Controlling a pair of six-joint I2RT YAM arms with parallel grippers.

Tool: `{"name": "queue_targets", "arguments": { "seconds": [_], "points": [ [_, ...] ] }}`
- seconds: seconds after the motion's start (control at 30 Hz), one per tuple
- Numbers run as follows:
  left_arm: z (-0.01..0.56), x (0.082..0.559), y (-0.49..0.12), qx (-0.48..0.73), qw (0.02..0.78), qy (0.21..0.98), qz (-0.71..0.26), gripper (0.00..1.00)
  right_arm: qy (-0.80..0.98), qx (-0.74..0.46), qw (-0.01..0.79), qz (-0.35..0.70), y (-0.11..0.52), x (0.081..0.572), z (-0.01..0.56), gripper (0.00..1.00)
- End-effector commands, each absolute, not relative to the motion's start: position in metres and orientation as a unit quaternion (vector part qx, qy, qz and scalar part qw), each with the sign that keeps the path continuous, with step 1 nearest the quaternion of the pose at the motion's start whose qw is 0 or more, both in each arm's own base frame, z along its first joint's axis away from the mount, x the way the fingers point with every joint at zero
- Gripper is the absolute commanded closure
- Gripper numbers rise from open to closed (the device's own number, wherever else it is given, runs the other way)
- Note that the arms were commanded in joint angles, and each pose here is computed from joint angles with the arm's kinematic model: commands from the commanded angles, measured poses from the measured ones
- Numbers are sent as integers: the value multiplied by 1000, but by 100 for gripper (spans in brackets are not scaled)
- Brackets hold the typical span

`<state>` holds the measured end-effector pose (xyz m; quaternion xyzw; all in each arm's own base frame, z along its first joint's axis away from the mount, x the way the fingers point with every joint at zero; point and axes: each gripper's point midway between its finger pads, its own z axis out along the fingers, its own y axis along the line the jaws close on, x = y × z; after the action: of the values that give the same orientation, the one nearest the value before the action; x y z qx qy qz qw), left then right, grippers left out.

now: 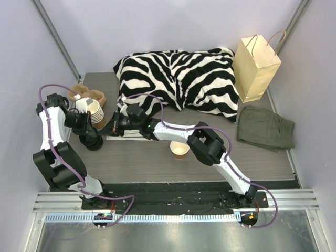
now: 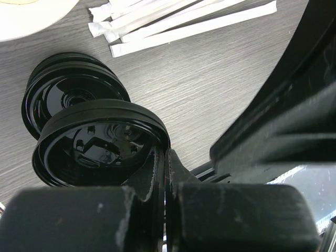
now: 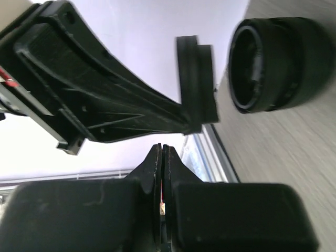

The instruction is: Pack the takeout coffee

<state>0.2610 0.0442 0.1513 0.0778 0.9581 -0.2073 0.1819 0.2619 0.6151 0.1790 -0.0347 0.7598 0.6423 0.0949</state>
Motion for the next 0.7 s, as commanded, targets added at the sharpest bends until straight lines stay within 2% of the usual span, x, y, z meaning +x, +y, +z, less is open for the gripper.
{"name": "queue_targets", "arguments": {
  "seconds": [0.0, 0.67],
  "points": [
    [158, 266, 42, 71, 194, 953, -220, 100, 722, -32, 114, 681, 629, 264, 218, 99],
    [160, 263, 43, 74, 193, 952, -227, 100, 728, -15, 93, 679, 641, 263, 187, 99]
  ]
}}
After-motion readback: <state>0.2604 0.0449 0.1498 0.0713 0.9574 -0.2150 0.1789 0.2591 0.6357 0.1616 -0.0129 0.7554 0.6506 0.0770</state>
